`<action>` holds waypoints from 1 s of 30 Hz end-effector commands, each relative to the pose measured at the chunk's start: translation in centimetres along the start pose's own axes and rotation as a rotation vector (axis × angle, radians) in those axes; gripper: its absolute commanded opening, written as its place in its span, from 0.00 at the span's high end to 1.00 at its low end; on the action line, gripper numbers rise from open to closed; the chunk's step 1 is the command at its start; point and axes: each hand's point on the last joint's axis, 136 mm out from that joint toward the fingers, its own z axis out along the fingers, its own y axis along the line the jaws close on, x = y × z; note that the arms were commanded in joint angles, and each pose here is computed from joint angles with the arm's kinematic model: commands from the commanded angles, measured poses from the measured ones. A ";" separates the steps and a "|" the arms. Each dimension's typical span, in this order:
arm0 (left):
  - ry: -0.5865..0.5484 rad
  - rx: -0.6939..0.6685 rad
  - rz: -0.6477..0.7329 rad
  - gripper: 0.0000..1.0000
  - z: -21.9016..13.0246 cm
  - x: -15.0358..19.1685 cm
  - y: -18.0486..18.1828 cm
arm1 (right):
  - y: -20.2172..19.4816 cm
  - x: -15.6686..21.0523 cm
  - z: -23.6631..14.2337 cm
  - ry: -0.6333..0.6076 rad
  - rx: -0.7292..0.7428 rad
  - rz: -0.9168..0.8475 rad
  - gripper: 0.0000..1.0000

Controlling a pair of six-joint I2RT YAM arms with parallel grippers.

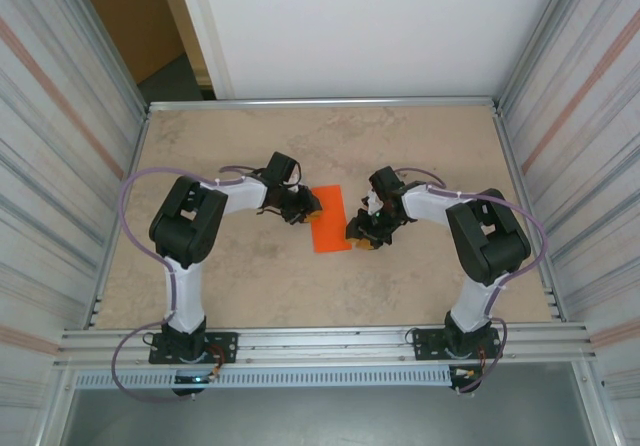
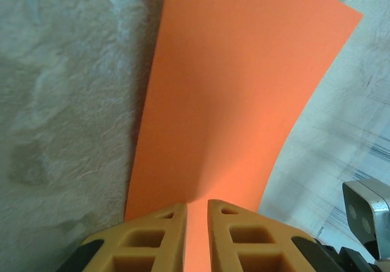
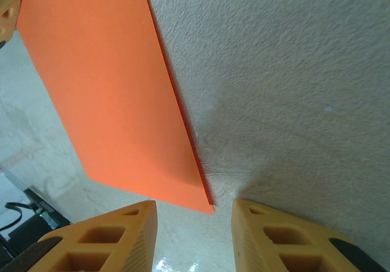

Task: Fold a paper plane with a square sheet of paper (pick it up from the middle)
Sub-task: Fold the triangle a second time at the center of the table.

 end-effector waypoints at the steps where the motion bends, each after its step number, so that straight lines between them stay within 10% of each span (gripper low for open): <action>1: 0.043 -0.134 -0.106 0.83 1.3 1.0 4.5 | 0.6 -0.1 0.3 0.016 -0.005 0.000 0.66; 30: 0.050 -0.114 -0.096 0.83 1.4 0.9 3.9 | 3.2 -1.8 -0.4 -0.018 -0.239 -0.071 0.62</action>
